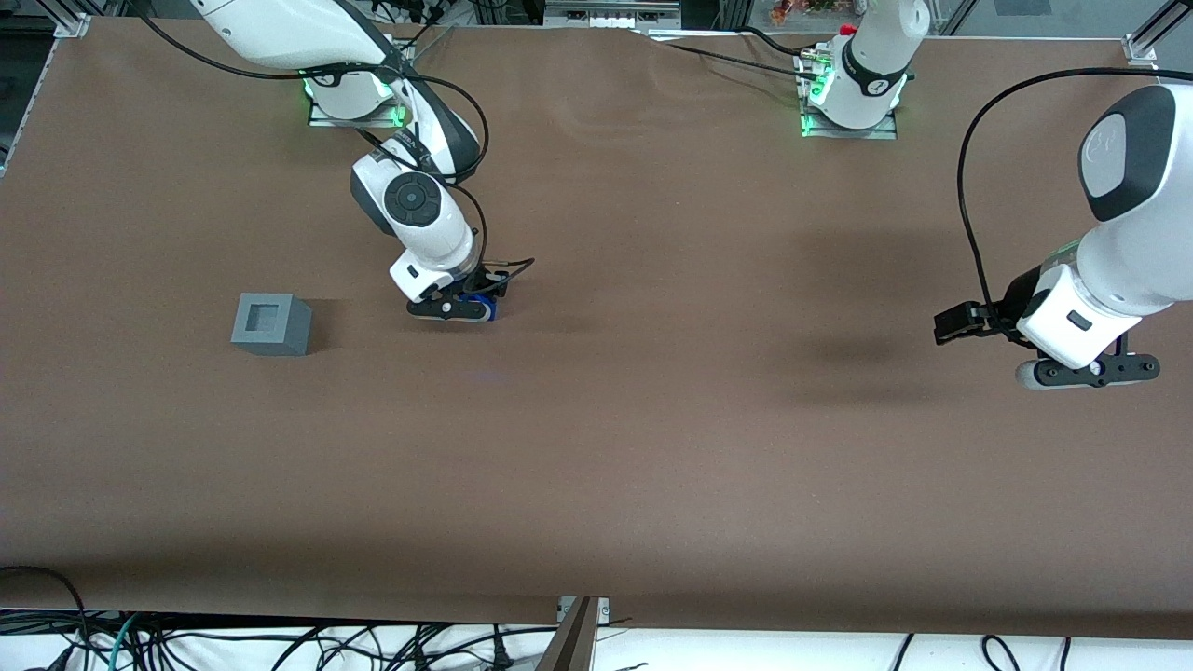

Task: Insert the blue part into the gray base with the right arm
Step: 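Lower the right gripper and close it on the blue block, then lift the blue block and carry it over the gray base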

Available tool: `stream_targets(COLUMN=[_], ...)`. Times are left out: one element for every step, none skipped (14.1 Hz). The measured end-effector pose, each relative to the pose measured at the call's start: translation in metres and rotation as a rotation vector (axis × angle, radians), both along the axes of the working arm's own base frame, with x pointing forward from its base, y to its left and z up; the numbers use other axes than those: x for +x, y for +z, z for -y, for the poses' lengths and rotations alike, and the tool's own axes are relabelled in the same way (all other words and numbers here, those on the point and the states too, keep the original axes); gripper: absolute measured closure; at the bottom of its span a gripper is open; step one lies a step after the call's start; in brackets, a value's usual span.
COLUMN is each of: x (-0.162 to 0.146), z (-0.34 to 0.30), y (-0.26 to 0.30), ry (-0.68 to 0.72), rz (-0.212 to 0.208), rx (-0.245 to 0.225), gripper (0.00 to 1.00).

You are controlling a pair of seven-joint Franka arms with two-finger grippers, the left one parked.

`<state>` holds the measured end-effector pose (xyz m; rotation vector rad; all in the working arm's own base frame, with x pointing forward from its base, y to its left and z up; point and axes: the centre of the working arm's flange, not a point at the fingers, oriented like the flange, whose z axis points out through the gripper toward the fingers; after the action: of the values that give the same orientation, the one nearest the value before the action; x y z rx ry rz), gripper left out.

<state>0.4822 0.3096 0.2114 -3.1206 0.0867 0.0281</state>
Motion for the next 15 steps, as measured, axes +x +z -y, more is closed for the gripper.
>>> stream_targets(x=[0.001,0.003,0.006,0.011,0.017,0.025,0.034,0.042,0.048,0.055,0.062,0.068,0.074,0.08,0.084], z=[0.0,-0.001,-0.002,-0.001,0.001,0.003,0.009,0.018,0.032,0.049,0.069,0.093,0.119,0.148,0.176], y=[0.001,0.004,0.01,0.02,0.036,0.054,0.076,0.094,0.109,0.122,0.134,0.146,0.157,0.168,0.179], ry=[0.001,0.003,0.003,0.004,0.009,0.019,0.032,0.039,0.027,0.009,0.008,0.021,0.038,0.051,0.06], rz=[0.004,0.01,0.017,0.011,-0.002,-0.014,-0.019,-0.022,-0.032,-0.048,-0.064,-0.076,-0.084,-0.086,-0.083], rx=[0.001,0.002,-0.001,-0.019,-0.05,-0.081,-0.108,-0.128,-0.136,-0.125,-0.103,-0.087,-0.081,-0.08,-0.079], gripper=[0.49,0.49,0.49,0.49,0.49,0.49,0.49,0.49,0.49,0.49,0.49,0.49,0.49,0.49,0.49])
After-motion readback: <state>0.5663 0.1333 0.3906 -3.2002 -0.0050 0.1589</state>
